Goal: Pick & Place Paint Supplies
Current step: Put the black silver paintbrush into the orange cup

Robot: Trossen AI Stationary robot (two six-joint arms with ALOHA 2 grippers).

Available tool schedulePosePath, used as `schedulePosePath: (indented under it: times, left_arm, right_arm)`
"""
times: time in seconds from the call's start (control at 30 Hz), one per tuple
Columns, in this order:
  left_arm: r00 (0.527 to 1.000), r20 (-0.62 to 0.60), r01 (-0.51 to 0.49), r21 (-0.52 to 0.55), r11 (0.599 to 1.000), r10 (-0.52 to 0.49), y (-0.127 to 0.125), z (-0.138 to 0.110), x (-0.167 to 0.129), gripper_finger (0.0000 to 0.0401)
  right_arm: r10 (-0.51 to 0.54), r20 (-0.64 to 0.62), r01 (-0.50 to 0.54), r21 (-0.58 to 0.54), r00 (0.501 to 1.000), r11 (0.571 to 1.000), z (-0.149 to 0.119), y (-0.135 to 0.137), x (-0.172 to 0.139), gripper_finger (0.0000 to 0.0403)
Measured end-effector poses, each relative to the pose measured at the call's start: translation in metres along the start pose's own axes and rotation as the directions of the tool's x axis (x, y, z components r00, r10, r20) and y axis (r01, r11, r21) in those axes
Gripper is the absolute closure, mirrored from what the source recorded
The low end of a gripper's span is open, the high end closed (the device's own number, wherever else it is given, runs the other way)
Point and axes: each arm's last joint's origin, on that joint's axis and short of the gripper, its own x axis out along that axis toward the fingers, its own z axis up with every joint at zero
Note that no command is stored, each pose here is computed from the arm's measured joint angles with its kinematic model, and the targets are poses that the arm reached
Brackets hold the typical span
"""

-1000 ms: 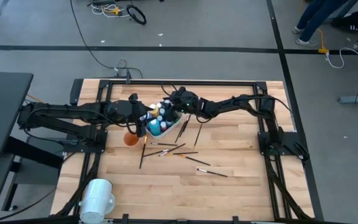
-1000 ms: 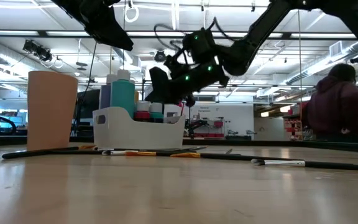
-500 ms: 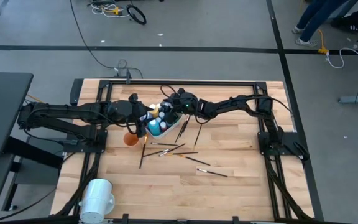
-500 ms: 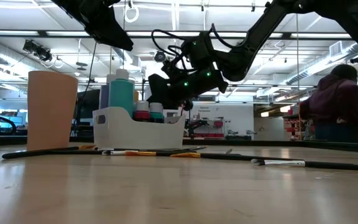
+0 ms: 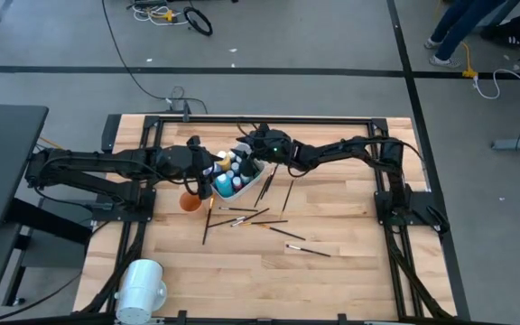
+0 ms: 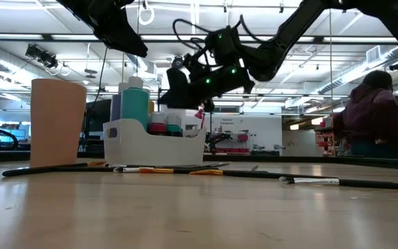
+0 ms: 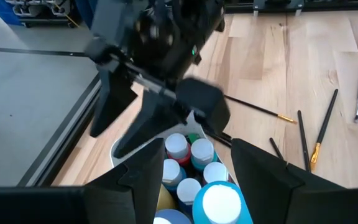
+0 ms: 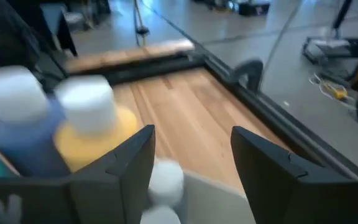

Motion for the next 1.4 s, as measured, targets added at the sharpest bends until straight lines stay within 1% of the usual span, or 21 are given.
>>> schedulePosePath:
  times: [0.17, 0.3, 0.33, 0.43, 0.53, 0.63, 0.77, 0.87, 1.0, 1.2, 1.3, 1.4]
  left_arm:
    - [1.0, -0.001, 0.003, 0.0, 1.0, -0.003, 0.0, 0.0, 0.0, 0.0205]
    - [1.0, -0.001, 0.003, 0.0, 1.0, -0.003, 0.0, 0.0, 0.0, 0.0205]
    - [1.0, -0.001, 0.003, 0.0, 1.0, -0.003, 0.0, 0.0, 0.0, 0.0205]
    - [1.0, -0.004, 0.004, 0.001, 1.0, -0.004, 0.0, 0.0, 0.0, 0.0205]
    - [1.0, -0.006, 0.004, 0.002, 1.0, -0.004, 0.0, -0.001, 0.0, 0.0205]
    - [1.0, -0.009, 0.004, 0.003, 1.0, -0.004, 0.0, -0.001, 0.0, 0.0205]
    - [1.0, -0.014, 0.007, 0.004, 1.0, -0.007, 0.0, -0.001, 0.0, 0.0205]
    - [1.0, -0.013, 0.011, -0.003, 1.0, -0.011, 0.0, -0.001, 0.0, 0.0205]
    - [1.0, -0.005, 0.025, -0.022, 0.999, -0.025, -0.001, 0.0, 0.0, 0.0205]
    - [0.996, 0.03, 0.084, -0.065, 0.994, -0.082, -0.002, 0.003, 0.0, 0.0205]
    - [0.994, 0.043, 0.102, -0.067, 0.993, -0.099, -0.004, 0.004, 0.0, 0.0205]
    - [0.992, 0.067, 0.11, -0.066, 0.992, -0.106, -0.005, 0.007, -0.001, 0.0205]
  right_arm:
    - [0.103, 0.005, -0.103, 0.007, 0.995, 0.995, 0.029, 0.005, -0.018, 0.0191]
    - [0.142, -0.004, -0.142, -0.026, 0.99, 0.99, 0.054, 0.01, -0.038, 0.0201]
    - [0.15, -0.032, -0.151, -0.042, 0.988, 0.988, 0.058, 0.012, -0.045, 0.0204]
    - [0.17, -0.064, -0.175, -0.085, 0.983, 0.981, 0.072, 0.019, -0.063, 0.021]
    - [0.191, -0.106, -0.202, -0.106, 0.976, 0.974, 0.084, 0.026, -0.082, 0.0213]
    - [0.21, -0.171, -0.229, -0.097, 0.963, 0.969, 0.089, 0.034, -0.101, 0.0213]
    - [0.236, -0.252, -0.257, -0.054, 0.939, 0.965, 0.086, 0.043, -0.123, 0.0214]
    - [0.258, -0.28, -0.281, -0.046, 0.925, 0.958, 0.075, 0.05, -0.135, 0.0214]
    - [0.288, -0.34, -0.325, -0.054, 0.895, 0.944, 0.053, 0.061, -0.148, 0.0214]
    - [0.362, -0.449, -0.426, -0.047, 0.817, 0.903, 0.013, 0.083, -0.164, 0.0214]
    - [0.414, -0.486, -0.463, 0.021, 0.77, 0.886, -0.002, 0.093, -0.172, 0.0214]
    - [0.456, -0.509, -0.483, 0.088, 0.73, 0.871, -0.011, 0.102, -0.179, 0.0214]
